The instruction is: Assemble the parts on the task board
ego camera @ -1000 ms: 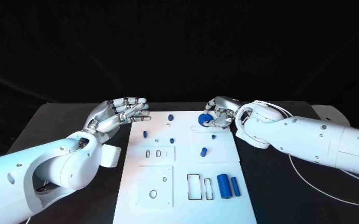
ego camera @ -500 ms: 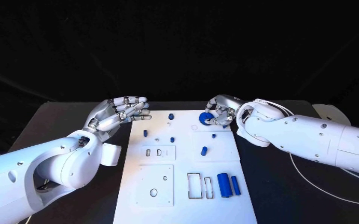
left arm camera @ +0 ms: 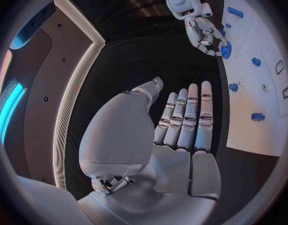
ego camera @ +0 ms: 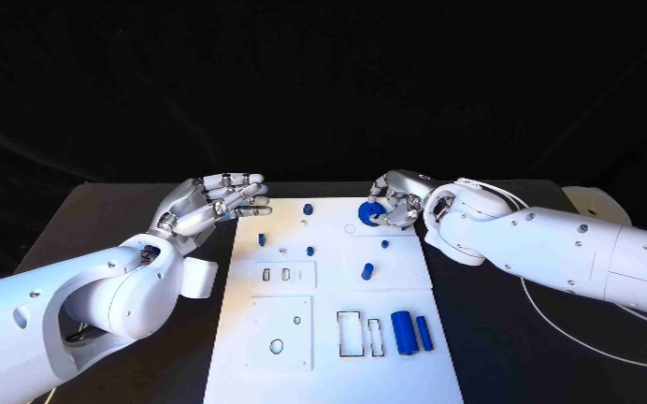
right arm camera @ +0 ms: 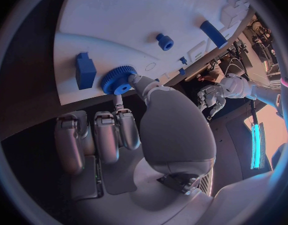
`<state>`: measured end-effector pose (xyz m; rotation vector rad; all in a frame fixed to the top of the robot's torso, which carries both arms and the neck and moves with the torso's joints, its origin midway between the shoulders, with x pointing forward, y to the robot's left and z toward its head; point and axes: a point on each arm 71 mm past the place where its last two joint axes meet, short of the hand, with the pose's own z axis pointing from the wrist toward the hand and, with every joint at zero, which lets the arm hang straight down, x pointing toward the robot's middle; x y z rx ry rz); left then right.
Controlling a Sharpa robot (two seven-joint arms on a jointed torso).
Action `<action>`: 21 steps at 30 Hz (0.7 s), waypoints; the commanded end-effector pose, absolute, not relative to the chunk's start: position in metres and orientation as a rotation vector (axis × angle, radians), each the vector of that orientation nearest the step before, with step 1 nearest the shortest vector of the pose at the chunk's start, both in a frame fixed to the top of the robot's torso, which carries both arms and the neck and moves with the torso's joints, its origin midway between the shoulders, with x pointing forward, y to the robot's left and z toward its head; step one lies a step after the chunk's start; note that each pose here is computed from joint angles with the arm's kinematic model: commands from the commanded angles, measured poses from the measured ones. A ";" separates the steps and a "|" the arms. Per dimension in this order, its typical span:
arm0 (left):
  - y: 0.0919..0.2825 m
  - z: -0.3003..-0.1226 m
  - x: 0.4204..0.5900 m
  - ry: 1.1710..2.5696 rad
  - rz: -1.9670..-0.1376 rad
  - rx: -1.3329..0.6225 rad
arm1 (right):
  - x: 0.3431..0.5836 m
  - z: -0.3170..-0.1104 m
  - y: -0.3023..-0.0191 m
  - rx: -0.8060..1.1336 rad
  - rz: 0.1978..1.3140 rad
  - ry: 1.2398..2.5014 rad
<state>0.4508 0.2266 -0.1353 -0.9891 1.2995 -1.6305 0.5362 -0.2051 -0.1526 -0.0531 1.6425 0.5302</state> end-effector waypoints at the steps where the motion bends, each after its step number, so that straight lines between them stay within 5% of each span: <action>1: 0.225 -0.134 0.450 1.299 -1.652 -0.981 | 0.532 -0.153 -0.202 -0.116 0.499 1.586; 10: 0.225 -0.134 0.451 1.299 -1.653 -0.980 | 0.522 -0.143 -0.191 -0.165 0.516 1.450; 21: 0.224 -0.134 0.451 1.300 -1.656 -0.980 | 0.498 -0.132 -0.143 -0.257 0.609 1.360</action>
